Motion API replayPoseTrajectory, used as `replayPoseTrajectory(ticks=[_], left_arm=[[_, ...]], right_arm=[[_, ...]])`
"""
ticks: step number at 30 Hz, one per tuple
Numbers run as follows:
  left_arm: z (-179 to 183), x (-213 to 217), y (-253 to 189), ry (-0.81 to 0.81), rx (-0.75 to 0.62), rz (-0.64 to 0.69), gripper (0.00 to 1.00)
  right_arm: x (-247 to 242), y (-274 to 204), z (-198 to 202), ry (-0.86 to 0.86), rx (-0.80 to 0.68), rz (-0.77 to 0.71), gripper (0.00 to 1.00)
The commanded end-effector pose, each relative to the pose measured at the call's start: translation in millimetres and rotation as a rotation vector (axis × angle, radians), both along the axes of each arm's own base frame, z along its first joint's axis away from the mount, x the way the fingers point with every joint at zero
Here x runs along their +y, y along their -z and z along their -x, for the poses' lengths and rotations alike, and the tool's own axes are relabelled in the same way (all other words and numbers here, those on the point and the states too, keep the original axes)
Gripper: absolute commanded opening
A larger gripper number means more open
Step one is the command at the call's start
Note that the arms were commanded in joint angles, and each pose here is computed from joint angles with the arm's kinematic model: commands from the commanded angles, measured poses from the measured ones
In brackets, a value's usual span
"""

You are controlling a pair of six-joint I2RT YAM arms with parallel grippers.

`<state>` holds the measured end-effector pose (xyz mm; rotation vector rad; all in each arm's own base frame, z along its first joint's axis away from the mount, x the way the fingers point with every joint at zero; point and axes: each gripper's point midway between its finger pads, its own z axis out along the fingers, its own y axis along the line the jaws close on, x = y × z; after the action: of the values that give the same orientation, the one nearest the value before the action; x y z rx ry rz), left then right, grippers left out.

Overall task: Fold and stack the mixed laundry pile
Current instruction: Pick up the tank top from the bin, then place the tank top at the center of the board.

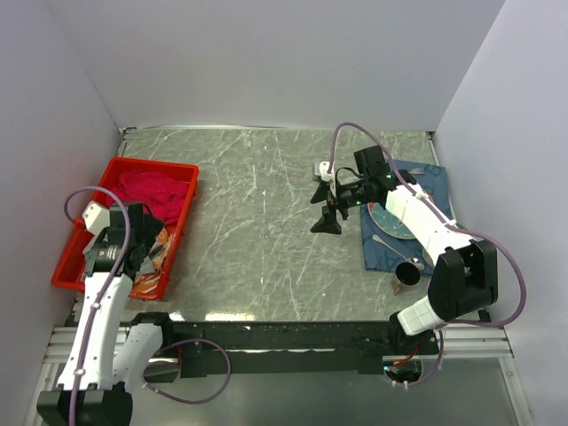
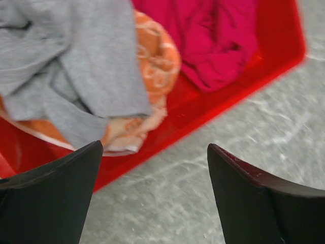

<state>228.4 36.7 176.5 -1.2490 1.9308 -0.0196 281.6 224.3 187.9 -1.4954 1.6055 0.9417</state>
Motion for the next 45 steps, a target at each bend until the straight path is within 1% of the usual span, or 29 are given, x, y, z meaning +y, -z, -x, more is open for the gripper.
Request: replayPoseTrajectory(ticks=[1,2,3,8,9,11,12,13,15,16,19,23,25,26,27,30,31,32,33,34,35,36,37,39,40,41,42,43,45], left_arm=[[5,19,33,-0.102,0.094,0.019,0.89],[3,27,36,-0.131,0.095,0.027,0.88],[-7,32,36,-0.113,0.071,0.018,0.85],[-19,50,68,-0.117,0.196,0.049,0.74],[-19,51,79,-0.110,0.244,0.050,0.72],[-21,54,88,-0.112,0.265,0.053,0.62],[-22,55,91,-0.107,0.272,0.052,0.54],[-24,55,90,-0.110,0.265,0.052,0.33],[-29,56,77,-0.100,0.235,0.044,0.09],[-26,56,72,-0.106,0.242,0.042,0.01],[-32,62,25,-0.111,0.145,-0.006,0.01],[-42,64,-59,-0.063,-0.057,-0.086,0.01],[-53,51,-93,0.046,-0.168,-0.099,0.01],[-62,47,-126,0.101,-0.261,-0.144,0.01],[-68,32,-147,0.193,-0.338,-0.130,0.01],[-80,10,-219,0.320,-0.560,-0.170,0.01],[-82,-8,-236,0.410,-0.612,-0.152,0.01],[-81,-17,-263,0.445,-0.677,-0.159,0.01],[-87,-25,-277,0.484,-0.715,-0.160,0.01],[-88,-46,-289,0.562,-0.749,-0.145,0.01],[-85,-59,-311,0.603,-0.799,-0.160,0.01],[-91,-72,-317,0.651,-0.813,-0.157,0.01],[-88,-105,-328,0.749,-0.851,-0.140,0.01],[-93,-132,-347,0.820,-0.880,-0.154,0.01],[-88,-160,-351,0.897,-0.896,-0.127,0.01],[-84,-170,-368,0.921,-0.934,-0.138,0.01],[-94,-186,-365,0.951,-0.922,-0.124,0.01],[-87,-210,-368,1.010,-0.935,-0.100,0.01],[-93,-234,-377,1.038,-0.959,-0.099,0.01]], right_arm=[[6,1,-1,-0.018,-0.016,-0.030,1.00],[6,1,-1,-0.015,-0.017,-0.028,1.00],[6,1,0,-0.016,-0.014,-0.026,1.00],[3,4,2,-0.008,-0.013,-0.008,1.00],[2,5,1,-0.005,-0.012,-0.006,1.00],[1,6,3,-0.003,-0.003,0.003,1.00],[1,6,4,-0.002,-0.002,0.004,1.00],[0,6,4,0.000,-0.002,0.011,1.00],[-1,6,6,0.000,0.004,0.020,1.00],[-3,6,5,-0.001,-0.004,0.028,1.00],[-4,4,6,-0.003,-0.006,0.036,1.00],[-5,-3,3,-0.009,-0.022,0.042,1.00],[-5,-6,1,-0.008,-0.030,0.043,1.00],[-5,-12,-2,-0.008,-0.046,0.041,1.00],[-5,-15,-2,-0.008,-0.056,0.040,1.00],[-5,-29,-8,-0.008,-0.094,0.028,1.00],[-4,-34,-9,-0.008,-0.106,0.023,1.00],[-3,-42,-12,-0.005,-0.124,0.016,1.00],[-3,-48,-13,-0.001,-0.134,0.008,1.00],[-3,-52,-15,0.003,-0.145,0.002,1.00],[-2,-61,-18,0.007,-0.167,-0.008,1.00],[-3,-66,-19,0.017,-0.176,-0.015,1.00],[-3,-71,-19,0.019,-0.186,-0.023,1.00],[-3,-84,-20,0.030,-0.206,-0.040,1.00],[-5,-89,-21,0.034,-0.208,-0.049,1.00],[-5,-94,-21,0.036,-0.215,-0.058,1.00],[-6,-100,-19,0.039,-0.215,-0.067,1.00],[-8,-103,-19,0.047,-0.212,-0.074,1.00],[-10,-114,-16,0.050,-0.217,-0.099,1.00]])
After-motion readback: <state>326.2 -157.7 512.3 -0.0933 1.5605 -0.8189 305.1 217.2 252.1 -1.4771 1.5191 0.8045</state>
